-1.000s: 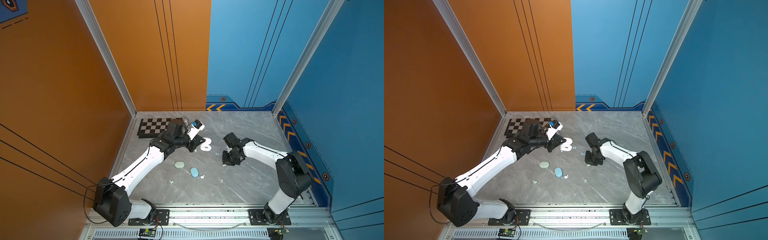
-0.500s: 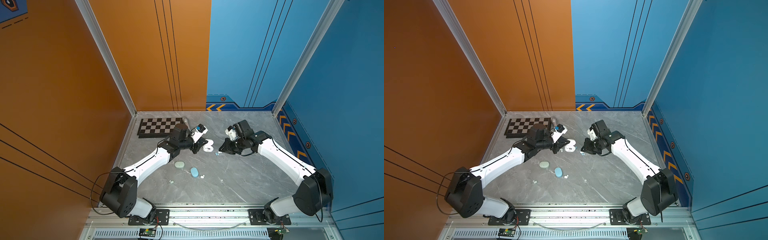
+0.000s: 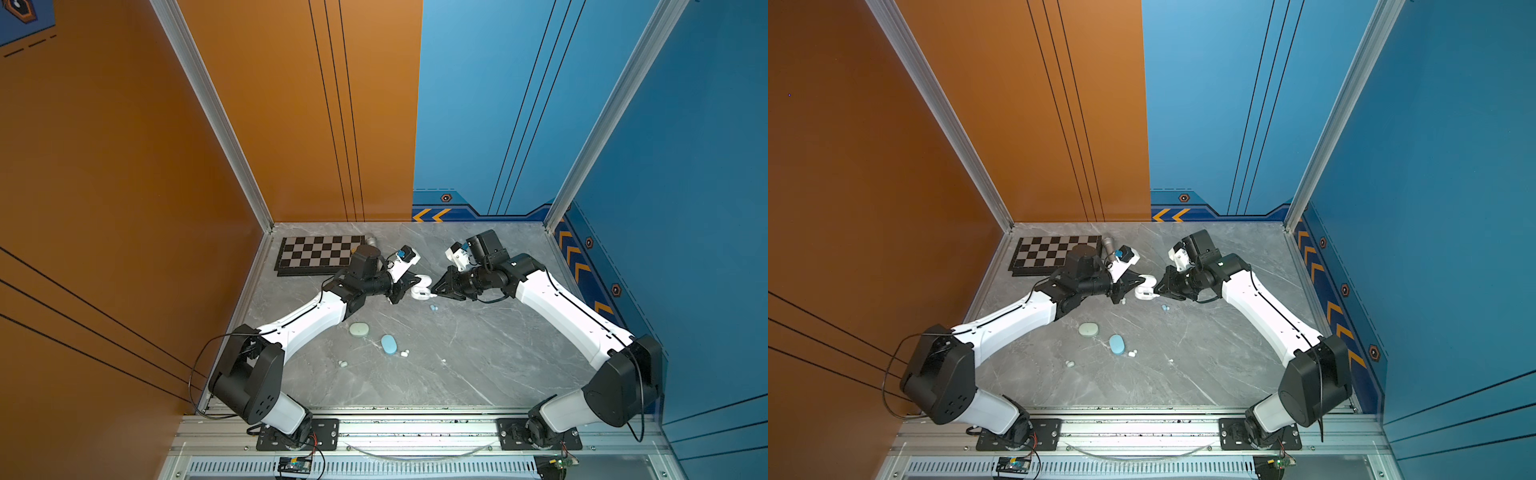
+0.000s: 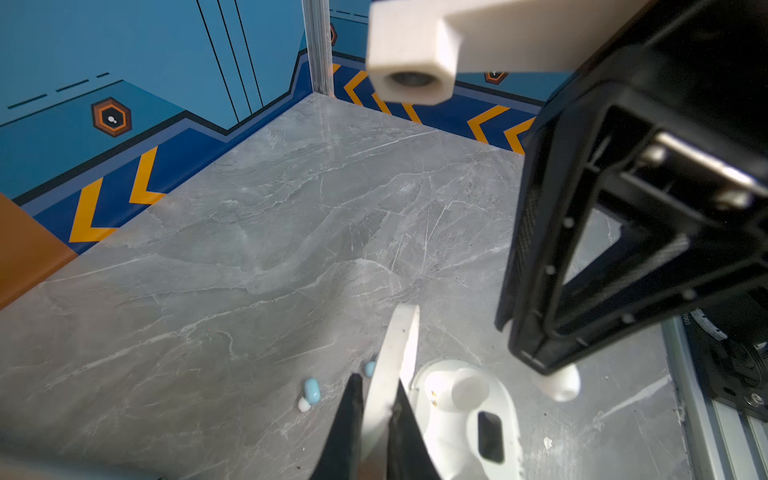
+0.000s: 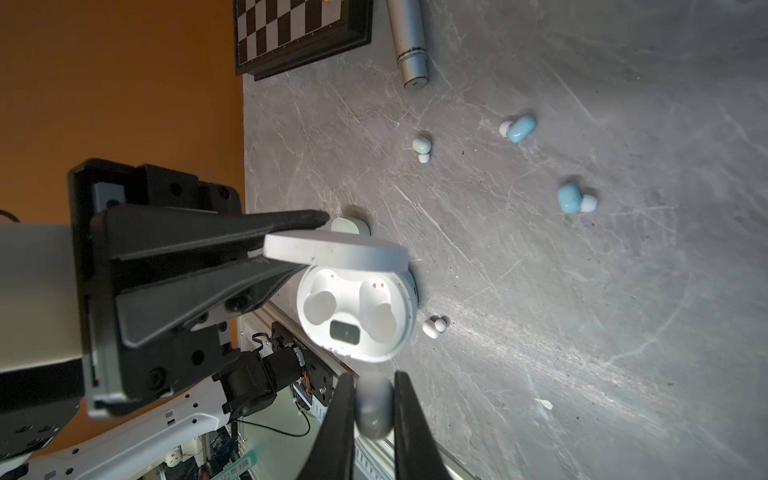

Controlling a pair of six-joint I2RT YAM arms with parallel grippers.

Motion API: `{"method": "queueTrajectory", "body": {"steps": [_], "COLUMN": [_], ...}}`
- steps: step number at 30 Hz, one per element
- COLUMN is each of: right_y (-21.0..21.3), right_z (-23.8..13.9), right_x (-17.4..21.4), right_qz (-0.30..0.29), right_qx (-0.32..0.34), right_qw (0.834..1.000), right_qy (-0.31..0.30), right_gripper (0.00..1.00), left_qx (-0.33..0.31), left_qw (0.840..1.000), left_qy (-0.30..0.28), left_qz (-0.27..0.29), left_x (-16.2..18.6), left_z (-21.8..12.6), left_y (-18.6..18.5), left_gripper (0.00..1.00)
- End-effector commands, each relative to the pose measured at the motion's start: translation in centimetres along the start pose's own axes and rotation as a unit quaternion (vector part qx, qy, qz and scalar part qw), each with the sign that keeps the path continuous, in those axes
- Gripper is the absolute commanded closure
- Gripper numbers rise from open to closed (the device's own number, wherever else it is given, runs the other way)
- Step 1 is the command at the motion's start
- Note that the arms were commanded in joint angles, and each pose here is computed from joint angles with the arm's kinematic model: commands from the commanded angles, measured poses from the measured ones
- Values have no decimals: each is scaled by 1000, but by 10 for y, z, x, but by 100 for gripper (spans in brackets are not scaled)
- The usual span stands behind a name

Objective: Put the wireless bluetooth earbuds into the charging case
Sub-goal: 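Carry the earbud in the right gripper to the open case in the left gripper, then lower the earbud into a slot of the case held by the left gripper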

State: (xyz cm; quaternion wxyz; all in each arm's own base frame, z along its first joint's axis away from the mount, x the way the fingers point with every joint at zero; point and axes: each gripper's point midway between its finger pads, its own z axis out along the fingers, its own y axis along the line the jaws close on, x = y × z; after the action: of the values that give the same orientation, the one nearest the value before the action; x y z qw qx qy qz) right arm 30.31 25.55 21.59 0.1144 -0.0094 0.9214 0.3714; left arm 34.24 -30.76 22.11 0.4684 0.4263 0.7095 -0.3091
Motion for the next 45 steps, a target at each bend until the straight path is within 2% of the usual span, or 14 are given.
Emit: {"method": "queueTrajectory", "body": {"steps": [1, 16, 31, 42, 45], "right_y": [6, -4, -1, 0, -1], "right_z": [6, 9, 12, 10, 10], "right_x": [-6, -14, -15, -20, -21], "right_qz": [7, 18, 14, 15, 17], "right_qx": [-6, 13, 8, 5, 5], "right_qw": [1000, 1000, 1000, 1000, 1000], "right_qy": [3, -8, -5, -13, -13], "right_gripper": [84, 84, 67, 65, 68], "left_qx": [11, 14, 15, 18, 17], "left_qw": [999, 999, 999, 999, 999], "left_qy": [-23, -27, -26, -24, -25], "left_qz": [25, 31, 30, 30, 31], "left_x": [-18, -22, -22, -21, -22], "left_z": [0, -1, 1, 4, 4], "left_y": [-5, -8, -9, -10, -10], "left_gripper": [100, 100, 100, 100, 100]}}
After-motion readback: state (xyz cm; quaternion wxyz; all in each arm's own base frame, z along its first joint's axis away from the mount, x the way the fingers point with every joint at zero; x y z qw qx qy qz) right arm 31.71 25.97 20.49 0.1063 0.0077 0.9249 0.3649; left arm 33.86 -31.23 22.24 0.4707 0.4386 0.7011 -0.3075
